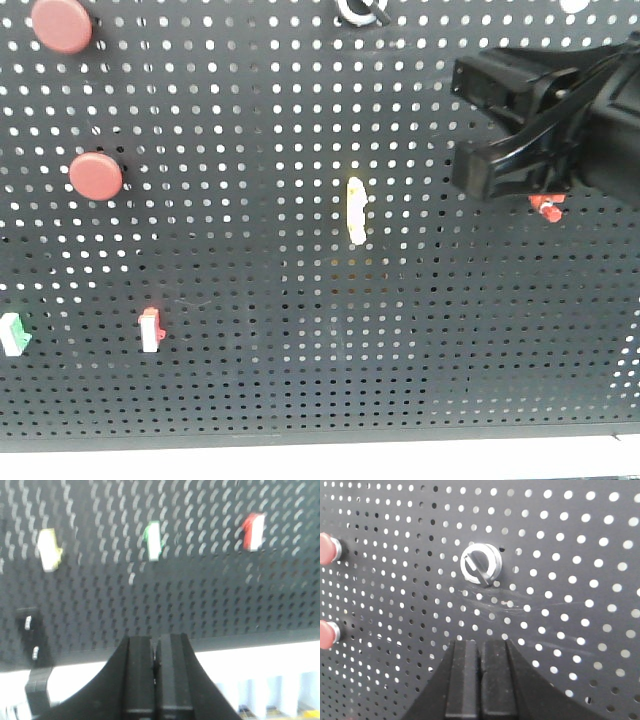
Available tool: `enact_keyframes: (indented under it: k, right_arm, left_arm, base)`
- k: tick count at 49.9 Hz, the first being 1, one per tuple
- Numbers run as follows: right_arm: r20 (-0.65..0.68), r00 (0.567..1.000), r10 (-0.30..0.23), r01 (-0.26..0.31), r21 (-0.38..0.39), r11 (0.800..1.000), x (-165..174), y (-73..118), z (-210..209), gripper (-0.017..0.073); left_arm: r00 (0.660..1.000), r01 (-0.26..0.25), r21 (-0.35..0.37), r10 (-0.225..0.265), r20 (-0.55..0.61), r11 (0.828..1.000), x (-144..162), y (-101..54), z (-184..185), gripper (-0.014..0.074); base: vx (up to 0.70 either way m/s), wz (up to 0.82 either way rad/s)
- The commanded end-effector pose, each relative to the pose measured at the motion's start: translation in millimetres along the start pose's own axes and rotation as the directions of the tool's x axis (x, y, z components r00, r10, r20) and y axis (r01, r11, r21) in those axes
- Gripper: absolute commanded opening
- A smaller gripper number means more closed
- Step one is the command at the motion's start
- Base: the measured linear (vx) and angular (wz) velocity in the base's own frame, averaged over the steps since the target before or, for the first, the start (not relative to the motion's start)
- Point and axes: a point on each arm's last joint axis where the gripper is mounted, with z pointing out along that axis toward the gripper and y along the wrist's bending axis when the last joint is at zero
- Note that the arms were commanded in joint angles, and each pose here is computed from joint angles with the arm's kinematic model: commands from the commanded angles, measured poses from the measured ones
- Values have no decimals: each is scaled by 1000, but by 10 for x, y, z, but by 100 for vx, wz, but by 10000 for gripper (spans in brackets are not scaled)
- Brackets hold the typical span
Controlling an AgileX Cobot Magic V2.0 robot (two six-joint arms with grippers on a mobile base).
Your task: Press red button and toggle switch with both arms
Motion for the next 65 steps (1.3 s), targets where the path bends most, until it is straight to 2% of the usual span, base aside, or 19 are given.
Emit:
enact_keyframes:
  k: [1,28,31,33,41,47,48,54,57,60,65]
  right_arm:
    - [91,996,-8,10,-18,1000,-184,-9,-83,0]
    - [87,996,-8,10,-21,1000,-162,-2,-78,0]
    - [76,997,-33,35,-22,999,-113,1,-118,0]
    - [62,996,-62,62,0,998,-61,-43,-209,0]
    - [17,1000,-9,8,100,995,352,-244,-594,0]
    - [31,999,-34,26,224,974,663,-372,-968,0]
    - [35,999,-18,6,320,948,936,-414,-1234,0]
    - [14,1000,5,-11,433,901,1375,-392,-1567,0]
    - [13,1000,24,-27,471,882,1577,-348,-1710,0]
    - [16,1000,24,-28,487,873,1793,-270,-1854,0]
    - [-3,999,36,-29,488,872,2131,-161,-2002,0]
  left_arm:
    - [999,23,1,-23,25,1000,55,-3,9,2]
    - [999,23,1,-23,25,1000,55,-3,9,2]
    - [999,23,1,-23,25,1000,55,-3,9,2]
    - [999,23,1,-23,25,1000,55,-3,9,2]
    - [999,23,1,-23,25,1000,55,-3,9,2]
    - [999,23,1,-23,25,1000,55,-3,9,2]
    - [999,23,1,-23,25,1000,55,-3,9,2]
    - [999,23,1,-23,25,1000,55,-3,9,2]
    - [999,23,1,-23,25,1000,55,-3,9,2]
    - [999,23,1,-23,25,1000,55,-3,9,2]
    - [999,23,1,-23,25,1000,55,-3,9,2]
  base:
    - [0,0]
    - [0,0]
    - [0,0]
    - [0,0]
    - [0,0]
    - [0,0]
    - [0,0]
    - [0,0]
    - [0,0]
    - [0,0]
    - [0,0]
